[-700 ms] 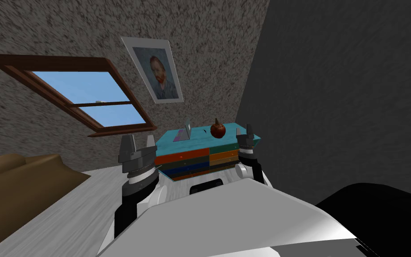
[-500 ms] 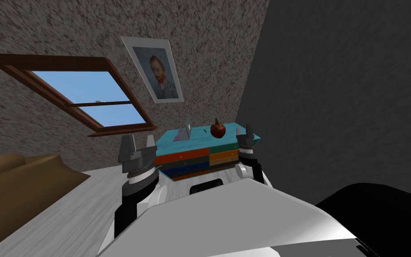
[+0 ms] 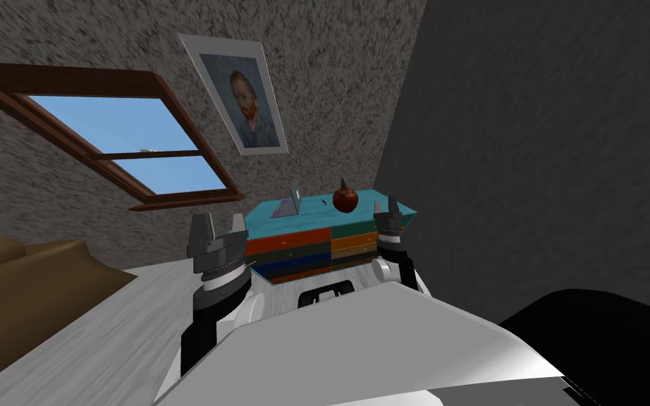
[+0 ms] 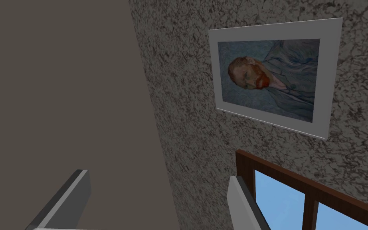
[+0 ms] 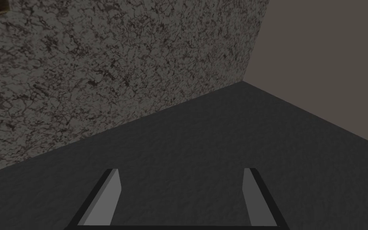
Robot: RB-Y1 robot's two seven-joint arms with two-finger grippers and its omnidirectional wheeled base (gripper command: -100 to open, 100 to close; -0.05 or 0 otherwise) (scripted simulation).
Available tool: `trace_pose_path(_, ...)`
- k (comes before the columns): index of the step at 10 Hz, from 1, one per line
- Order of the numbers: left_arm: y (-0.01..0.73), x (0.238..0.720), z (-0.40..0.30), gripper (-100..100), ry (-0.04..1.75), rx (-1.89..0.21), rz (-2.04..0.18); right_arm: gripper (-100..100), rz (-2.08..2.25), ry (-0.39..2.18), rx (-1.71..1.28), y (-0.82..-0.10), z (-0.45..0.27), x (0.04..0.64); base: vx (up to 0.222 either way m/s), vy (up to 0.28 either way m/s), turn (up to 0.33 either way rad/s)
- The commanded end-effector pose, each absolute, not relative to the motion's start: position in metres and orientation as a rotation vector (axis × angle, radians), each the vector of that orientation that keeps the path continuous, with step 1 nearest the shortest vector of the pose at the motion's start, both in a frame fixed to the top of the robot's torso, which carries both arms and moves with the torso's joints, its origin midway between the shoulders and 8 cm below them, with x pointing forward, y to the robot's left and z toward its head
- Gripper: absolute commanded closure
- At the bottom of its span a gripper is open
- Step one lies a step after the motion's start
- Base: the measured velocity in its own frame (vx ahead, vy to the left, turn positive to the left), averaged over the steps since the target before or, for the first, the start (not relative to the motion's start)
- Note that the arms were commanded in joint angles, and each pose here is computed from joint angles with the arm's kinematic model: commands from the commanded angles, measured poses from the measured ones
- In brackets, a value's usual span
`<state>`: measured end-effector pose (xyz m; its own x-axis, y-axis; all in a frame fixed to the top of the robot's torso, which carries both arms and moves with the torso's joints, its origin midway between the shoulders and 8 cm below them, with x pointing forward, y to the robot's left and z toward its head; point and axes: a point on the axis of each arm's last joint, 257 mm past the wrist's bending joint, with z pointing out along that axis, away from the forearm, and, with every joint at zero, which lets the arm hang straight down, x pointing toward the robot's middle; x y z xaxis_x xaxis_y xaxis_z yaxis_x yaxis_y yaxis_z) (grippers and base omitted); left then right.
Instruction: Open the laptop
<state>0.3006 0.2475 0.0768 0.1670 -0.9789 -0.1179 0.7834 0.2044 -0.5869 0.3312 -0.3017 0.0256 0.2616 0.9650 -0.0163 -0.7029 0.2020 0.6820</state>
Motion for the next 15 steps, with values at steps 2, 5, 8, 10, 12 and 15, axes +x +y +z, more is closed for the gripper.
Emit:
trace_pose_path(2, 0.247, 0.301, 0.077, 0, 0.534, -0.441, -1.313, 0, 1.235, 0.502, 0.628, -0.302, 0.026, 0.331, 0.0, 0.0, 0.0)
trace_pose_path(5, 0.242, 0.317, 0.072, -100, 0.621, -0.435, -1.316, 0, 1.234, 0.502, 0.629, -0.302, 0.025, 0.331, 0.009, 0.001, -0.065)
trace_pose_path(8, 0.239, 0.334, 0.069, -100, 0.693, -0.438, -1.311, 0, 1.234, 0.502, 0.629, -0.302, 0.025, 0.331, 0.012, 0.002, -0.08)
trace_pose_path(10, 0.239, 0.343, 0.066, -100, 0.729, -0.452, -1.303, 0, 1.234, 0.502, 0.629, -0.302, 0.025, 0.331, 0.01, 0.002, -0.04)
trace_pose_path(12, 0.239, 0.35, 0.065, -100, 0.758, -0.459, -1.296, 0, 1.234, 0.502, 0.629, -0.302, 0.025, 0.331, 0.011, 0.002, -0.083)
trace_pose_path(15, 0.24, 0.364, 0.064, -100, 0.811, -0.47, -1.281, 0, 1.234, 0.502, 0.629, -0.302, 0.025, 0.331, 0.009, 0.002, -0.063)
